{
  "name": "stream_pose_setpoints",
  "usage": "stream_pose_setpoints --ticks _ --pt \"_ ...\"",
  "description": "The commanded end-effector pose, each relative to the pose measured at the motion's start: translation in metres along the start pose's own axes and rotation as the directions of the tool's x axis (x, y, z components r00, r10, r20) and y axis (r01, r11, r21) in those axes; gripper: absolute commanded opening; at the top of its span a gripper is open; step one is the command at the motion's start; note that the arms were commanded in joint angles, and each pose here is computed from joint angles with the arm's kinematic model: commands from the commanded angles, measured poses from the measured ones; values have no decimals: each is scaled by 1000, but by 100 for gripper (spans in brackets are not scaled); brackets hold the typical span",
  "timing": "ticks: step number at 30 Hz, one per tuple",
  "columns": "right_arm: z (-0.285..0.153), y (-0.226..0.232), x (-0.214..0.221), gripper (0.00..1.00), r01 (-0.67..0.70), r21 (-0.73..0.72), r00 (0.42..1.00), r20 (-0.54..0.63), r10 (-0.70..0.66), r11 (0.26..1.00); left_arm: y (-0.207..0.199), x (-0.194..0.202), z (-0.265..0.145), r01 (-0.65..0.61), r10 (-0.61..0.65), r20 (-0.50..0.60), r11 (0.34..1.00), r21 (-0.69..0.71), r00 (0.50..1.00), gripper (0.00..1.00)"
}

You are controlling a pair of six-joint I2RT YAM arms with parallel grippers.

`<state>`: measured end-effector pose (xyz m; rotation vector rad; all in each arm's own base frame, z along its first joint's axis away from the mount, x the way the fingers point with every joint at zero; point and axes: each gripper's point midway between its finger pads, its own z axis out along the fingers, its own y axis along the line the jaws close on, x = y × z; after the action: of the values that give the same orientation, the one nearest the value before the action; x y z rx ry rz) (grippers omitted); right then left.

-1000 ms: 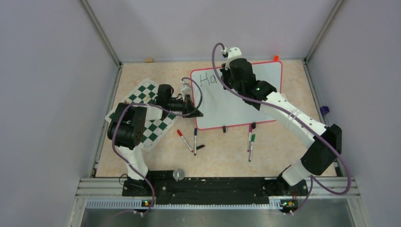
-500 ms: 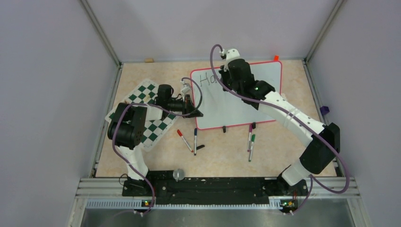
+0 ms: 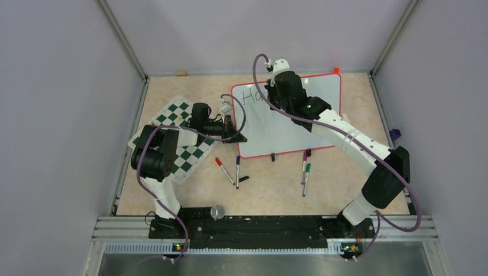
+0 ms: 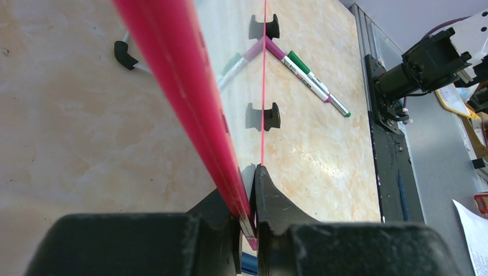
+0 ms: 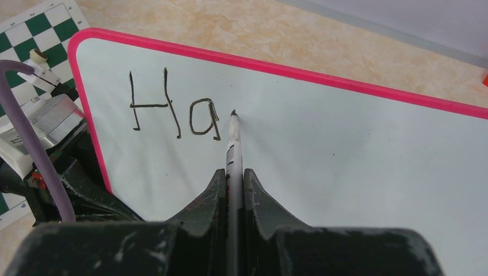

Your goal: Write a sentence on the whiteboard

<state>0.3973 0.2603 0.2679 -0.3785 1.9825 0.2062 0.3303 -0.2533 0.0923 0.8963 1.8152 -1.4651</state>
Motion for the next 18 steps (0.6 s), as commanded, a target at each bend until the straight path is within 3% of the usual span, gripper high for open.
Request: stream_pose_setpoints --ticks 1,12,18 --pt "-2 -5 -7 0 -6 15 1000 9 6 1000 4 32 6 -24 24 -51 1000 2 998 0" --pt "-14 -3 34 0 -13 -23 997 -76 11 1000 3 32 6 -17 18 -49 1000 10 999 0" --pt "-17 2 36 0 -26 -51 996 -86 22 998 3 33 7 -11 12 -48 1000 14 999 0"
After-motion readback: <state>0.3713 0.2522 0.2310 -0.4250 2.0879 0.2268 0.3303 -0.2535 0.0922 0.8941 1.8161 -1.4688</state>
